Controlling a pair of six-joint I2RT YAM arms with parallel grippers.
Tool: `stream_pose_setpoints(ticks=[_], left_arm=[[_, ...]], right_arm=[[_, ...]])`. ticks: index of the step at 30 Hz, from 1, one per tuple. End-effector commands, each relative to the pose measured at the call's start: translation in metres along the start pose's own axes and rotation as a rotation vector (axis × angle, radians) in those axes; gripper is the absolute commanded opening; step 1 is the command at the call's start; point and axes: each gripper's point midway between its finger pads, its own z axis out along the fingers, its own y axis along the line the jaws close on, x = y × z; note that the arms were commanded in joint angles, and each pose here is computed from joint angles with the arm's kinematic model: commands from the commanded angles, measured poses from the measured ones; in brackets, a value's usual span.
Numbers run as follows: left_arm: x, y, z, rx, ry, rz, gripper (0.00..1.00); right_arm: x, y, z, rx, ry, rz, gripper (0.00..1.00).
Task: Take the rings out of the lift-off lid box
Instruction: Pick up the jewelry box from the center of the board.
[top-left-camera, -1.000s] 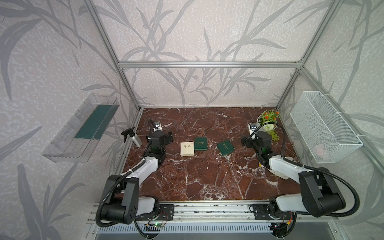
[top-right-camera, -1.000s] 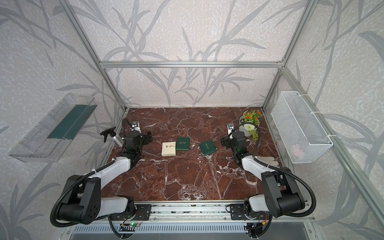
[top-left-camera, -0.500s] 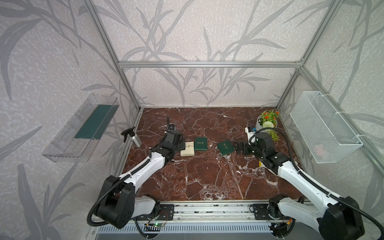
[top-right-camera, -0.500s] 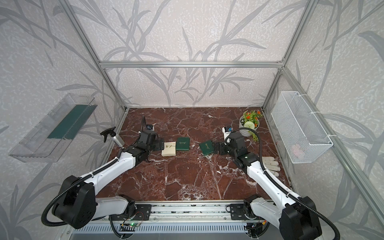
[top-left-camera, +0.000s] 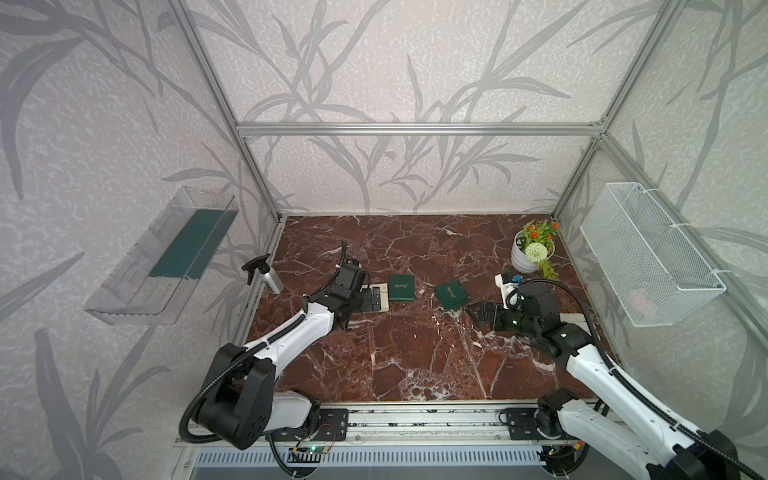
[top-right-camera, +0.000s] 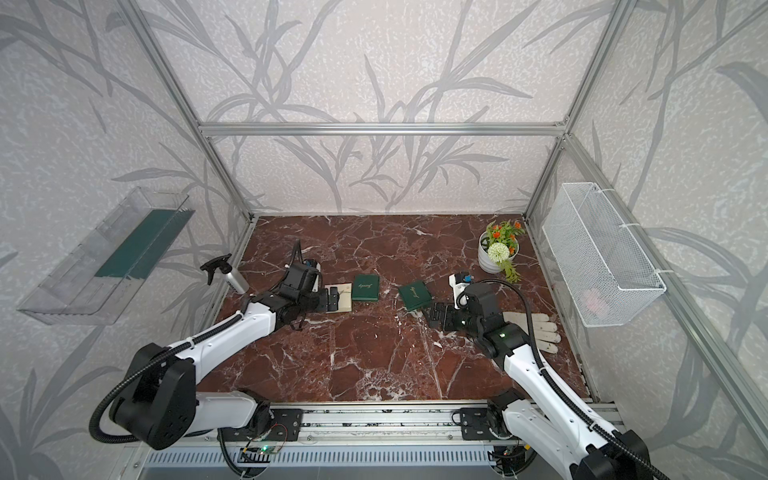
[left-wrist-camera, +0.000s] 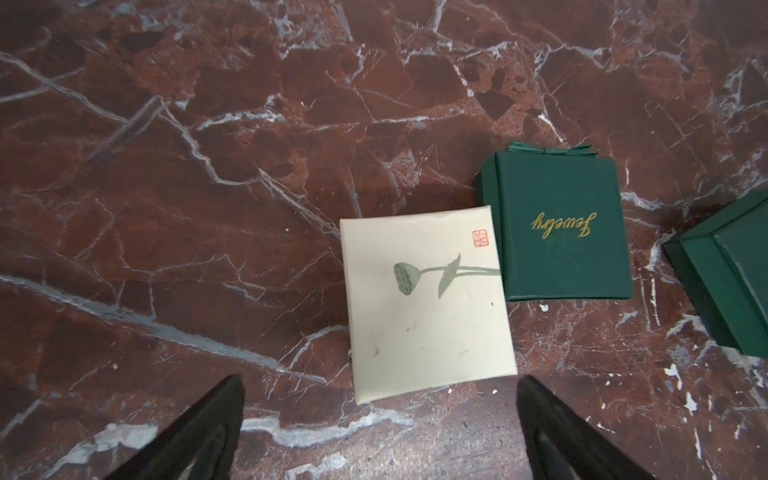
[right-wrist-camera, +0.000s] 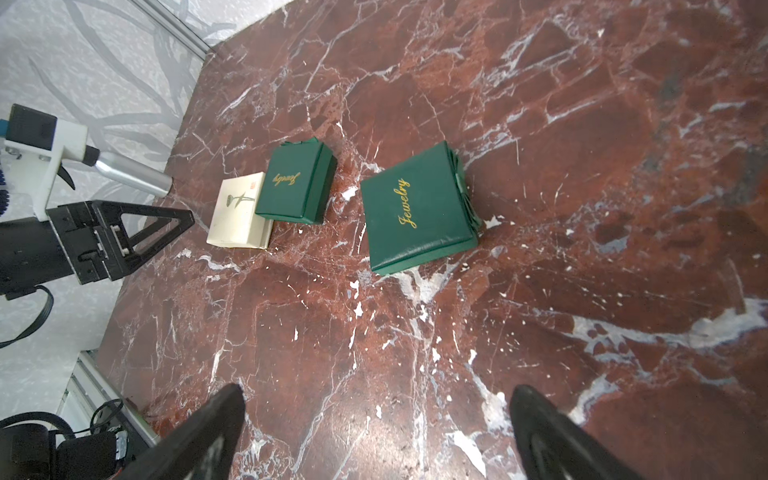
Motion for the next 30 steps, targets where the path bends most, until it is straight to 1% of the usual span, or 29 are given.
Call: stream_pose_setpoints(ticks=[1,10,11,15,18,25,30], left_arm=[[-0.001,-0.011,0.004,0.030,0.035,-0.007,0.99],[-0.003,-0.026,0.015,0.033,0.051,0.023,0.99],[-0.003,-0.026,0.016,0.024,0.054,0.033,0.98],[-0.001,-0.019,0.021,-0.087,0.070,0.111,0.97],[0.002,-0.017,0.025,-0.134,0.090,0.149,0.97],[0.004,-0.017,0.034,-0.182,0.097,0.165,0.96],[0.002,-0.014,0.040,-0.217,0.101,0.161,0.96]], right_arm=[[0.004,0.002,0.000,-0.018,0.014,0.018,0.99],[0.005,0.002,0.006,-0.018,0.021,0.021,1.00],[0.004,0.001,0.006,-0.016,0.021,0.022,1.00],[0.004,-0.002,0.007,0.002,0.019,0.022,1.00],[0.004,-0.002,0.008,0.009,0.018,0.019,0.99],[0.005,-0.003,0.013,0.015,0.022,0.037,0.99],[0.006,0.003,0.021,0.011,0.051,0.044,0.98]])
